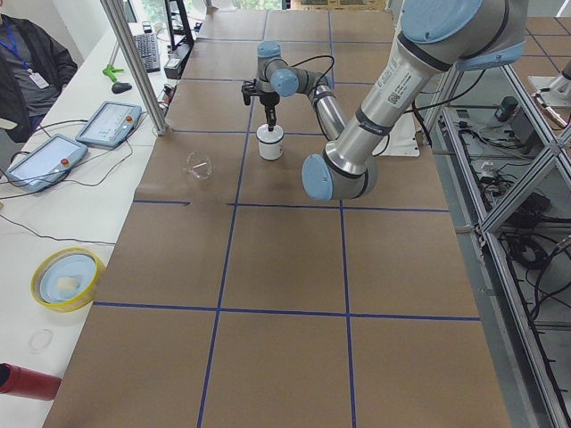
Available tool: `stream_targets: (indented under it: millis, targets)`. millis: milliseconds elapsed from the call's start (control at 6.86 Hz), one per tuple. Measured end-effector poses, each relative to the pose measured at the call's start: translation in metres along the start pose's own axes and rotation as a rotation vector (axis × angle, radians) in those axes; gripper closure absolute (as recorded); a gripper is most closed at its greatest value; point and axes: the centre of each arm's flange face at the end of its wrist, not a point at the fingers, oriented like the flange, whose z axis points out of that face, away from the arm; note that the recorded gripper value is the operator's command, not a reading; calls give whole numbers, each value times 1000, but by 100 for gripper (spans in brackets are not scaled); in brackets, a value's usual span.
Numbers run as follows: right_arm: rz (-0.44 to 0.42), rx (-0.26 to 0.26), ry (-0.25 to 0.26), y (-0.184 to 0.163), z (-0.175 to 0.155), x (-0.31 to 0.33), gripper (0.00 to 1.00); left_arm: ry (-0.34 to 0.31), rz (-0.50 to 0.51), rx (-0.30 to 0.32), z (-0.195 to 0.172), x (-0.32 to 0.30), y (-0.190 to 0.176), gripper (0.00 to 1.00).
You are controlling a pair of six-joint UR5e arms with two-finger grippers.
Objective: Place funnel on cup
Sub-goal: 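Lower the left gripper and grasp the white lid's knob, then lift the white lid off the mug and carry it nearer the robot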
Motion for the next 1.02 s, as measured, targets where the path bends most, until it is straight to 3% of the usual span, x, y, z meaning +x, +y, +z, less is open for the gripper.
stream_targets:
  millis: [291,728,1020]
  targets:
    - [0,0,0,0,0,0,0,8,6,4,-13,-1,4,100]
    - [0,0,0,0,0,0,0,17,49,41,-77,-53,16,100]
    - [0,0,0,0,0,0,0,57,86,58,-75,-106,34,100]
